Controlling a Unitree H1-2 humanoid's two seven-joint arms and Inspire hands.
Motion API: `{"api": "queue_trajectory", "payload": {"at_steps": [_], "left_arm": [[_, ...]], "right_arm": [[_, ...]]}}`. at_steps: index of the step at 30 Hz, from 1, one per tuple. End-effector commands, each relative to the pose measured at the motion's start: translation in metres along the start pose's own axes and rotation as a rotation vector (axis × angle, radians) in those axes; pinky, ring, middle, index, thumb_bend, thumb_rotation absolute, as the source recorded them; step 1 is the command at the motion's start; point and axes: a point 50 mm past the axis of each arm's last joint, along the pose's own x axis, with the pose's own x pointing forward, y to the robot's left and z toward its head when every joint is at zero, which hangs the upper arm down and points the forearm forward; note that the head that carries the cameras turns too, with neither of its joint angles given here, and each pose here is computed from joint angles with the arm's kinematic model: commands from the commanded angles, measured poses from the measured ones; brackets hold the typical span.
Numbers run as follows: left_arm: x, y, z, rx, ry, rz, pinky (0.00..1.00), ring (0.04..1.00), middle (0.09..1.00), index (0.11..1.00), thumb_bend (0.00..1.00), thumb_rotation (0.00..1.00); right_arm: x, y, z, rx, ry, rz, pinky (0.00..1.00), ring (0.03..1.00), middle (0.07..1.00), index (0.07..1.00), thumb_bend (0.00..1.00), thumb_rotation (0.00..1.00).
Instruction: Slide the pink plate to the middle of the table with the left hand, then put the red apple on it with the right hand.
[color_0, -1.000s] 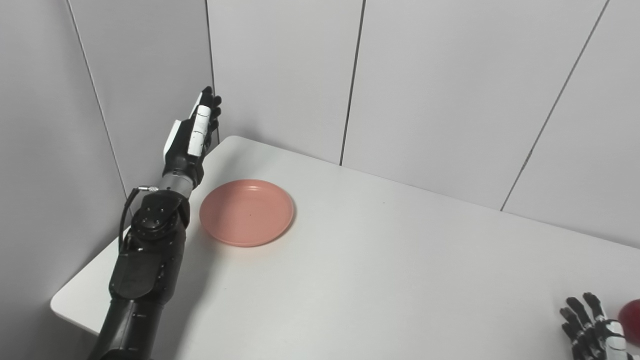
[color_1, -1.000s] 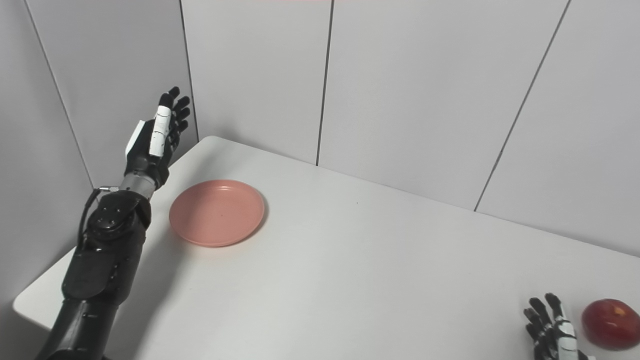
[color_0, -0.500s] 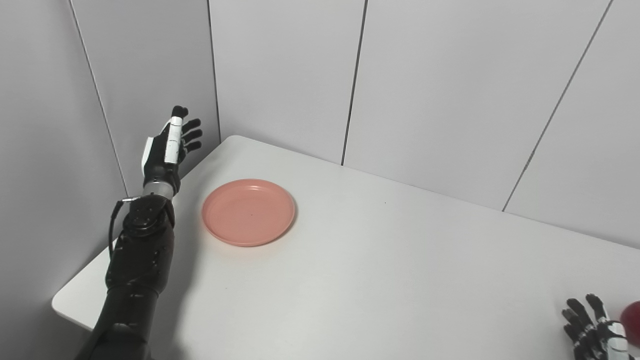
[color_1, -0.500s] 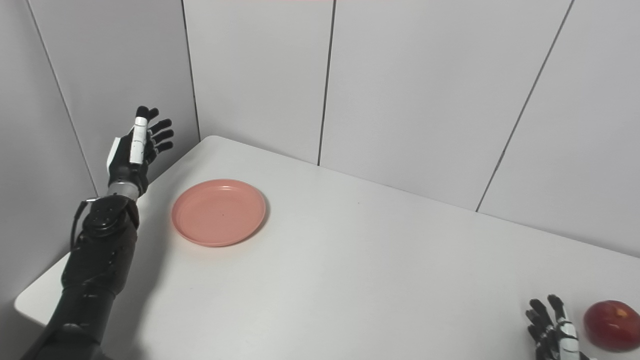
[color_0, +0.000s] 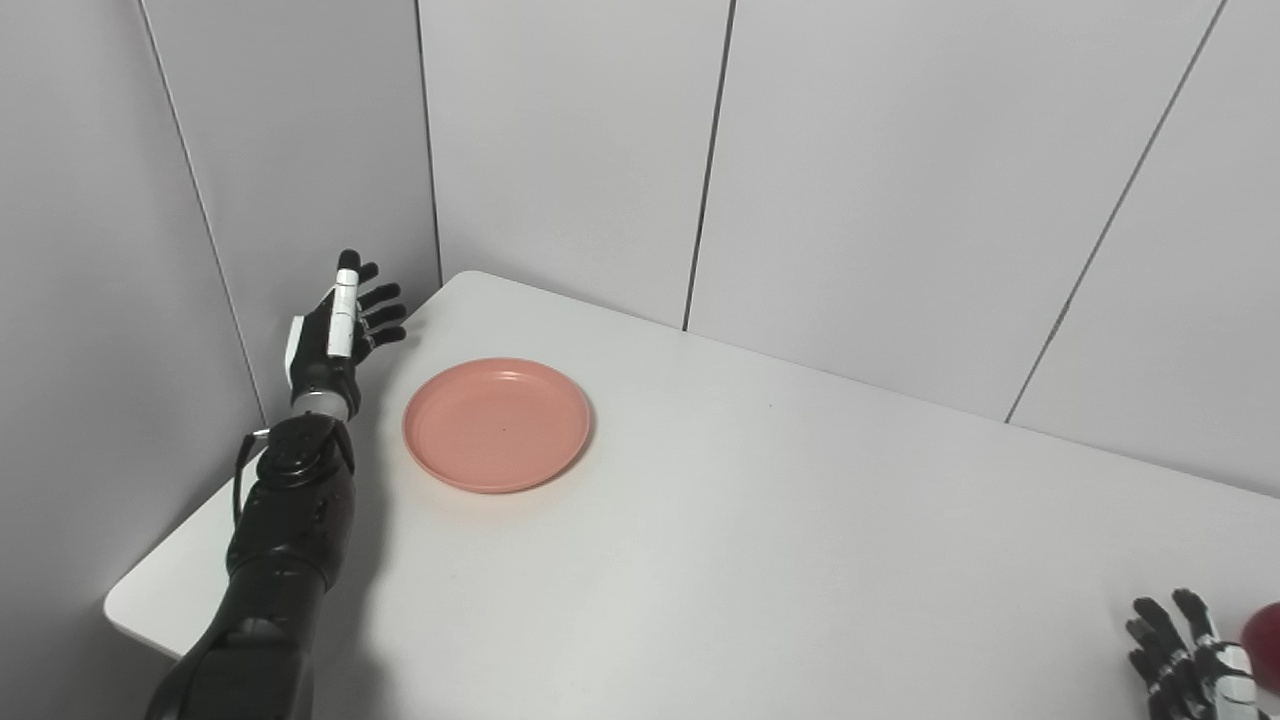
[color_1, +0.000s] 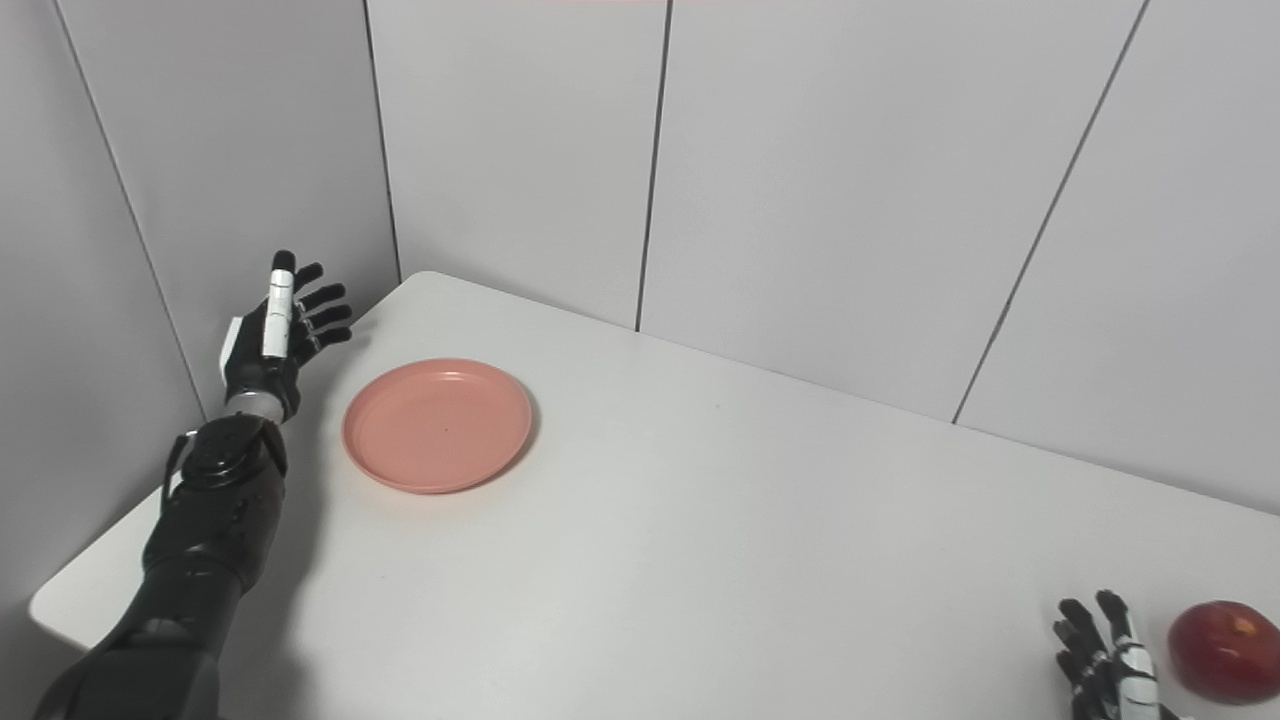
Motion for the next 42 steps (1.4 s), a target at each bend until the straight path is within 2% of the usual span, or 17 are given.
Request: {"api": "queue_trajectory", "payload": {"at_steps": [1, 5, 9, 14, 17, 22, 29, 38, 42], "left_arm": [[0.021, -0.005, 0.041, -0.025, -0.123, -0.007, 0.63, 0.690, 0.728, 0.793, 0.81, 0.92], [0.021, -0.006, 0.029, -0.019, -0.101, -0.028, 0.64, 0.698, 0.729, 0.807, 0.78, 0.93], [0.018, -0.012, 0.019, 0.011, -0.078, -0.048, 0.66, 0.713, 0.735, 0.807, 0.81, 0.95], [0.014, -0.018, 0.006, 0.010, -0.049, -0.067, 0.68, 0.718, 0.733, 0.800, 0.81, 0.91], [0.011, -0.021, 0.001, 0.012, -0.043, -0.093, 0.68, 0.729, 0.769, 0.832, 0.81, 0.92], [0.002, -0.032, -0.007, 0.021, -0.029, -0.132, 0.67, 0.749, 0.792, 0.846, 0.75, 0.94], [-0.011, -0.050, -0.010, 0.015, -0.010, -0.187, 0.66, 0.728, 0.774, 0.819, 0.78, 0.88], [-0.033, -0.076, -0.006, 0.020, 0.016, -0.253, 0.67, 0.725, 0.748, 0.815, 0.80, 0.90], [-0.045, -0.088, -0.007, 0.050, 0.016, -0.290, 0.64, 0.719, 0.743, 0.798, 0.82, 0.92]], "right_arm": [[-0.007, 0.005, -0.010, 0.024, 0.074, 0.017, 1.00, 0.951, 0.924, 0.985, 0.78, 1.00], [-0.007, 0.004, -0.009, 0.023, 0.074, 0.018, 1.00, 0.948, 0.919, 0.982, 0.77, 1.00], [-0.007, 0.005, -0.008, 0.017, 0.076, 0.021, 1.00, 0.956, 0.924, 0.991, 0.79, 1.00], [-0.008, 0.008, -0.006, 0.026, 0.080, 0.015, 1.00, 0.954, 0.923, 0.991, 0.78, 1.00], [-0.008, 0.009, -0.005, 0.028, 0.079, 0.016, 1.00, 0.954, 0.912, 0.989, 0.78, 1.00], [-0.008, 0.012, -0.003, 0.023, 0.078, 0.023, 1.00, 0.958, 0.908, 0.987, 0.77, 1.00], [-0.007, 0.014, -0.002, 0.029, 0.077, 0.022, 1.00, 0.959, 0.913, 0.993, 0.74, 1.00], [-0.007, 0.016, -0.001, 0.029, 0.074, 0.023, 1.00, 0.968, 0.927, 0.998, 0.71, 1.00], [-0.007, 0.018, 0.000, 0.028, 0.066, 0.018, 1.00, 0.963, 0.923, 0.995, 0.69, 1.00]]}}
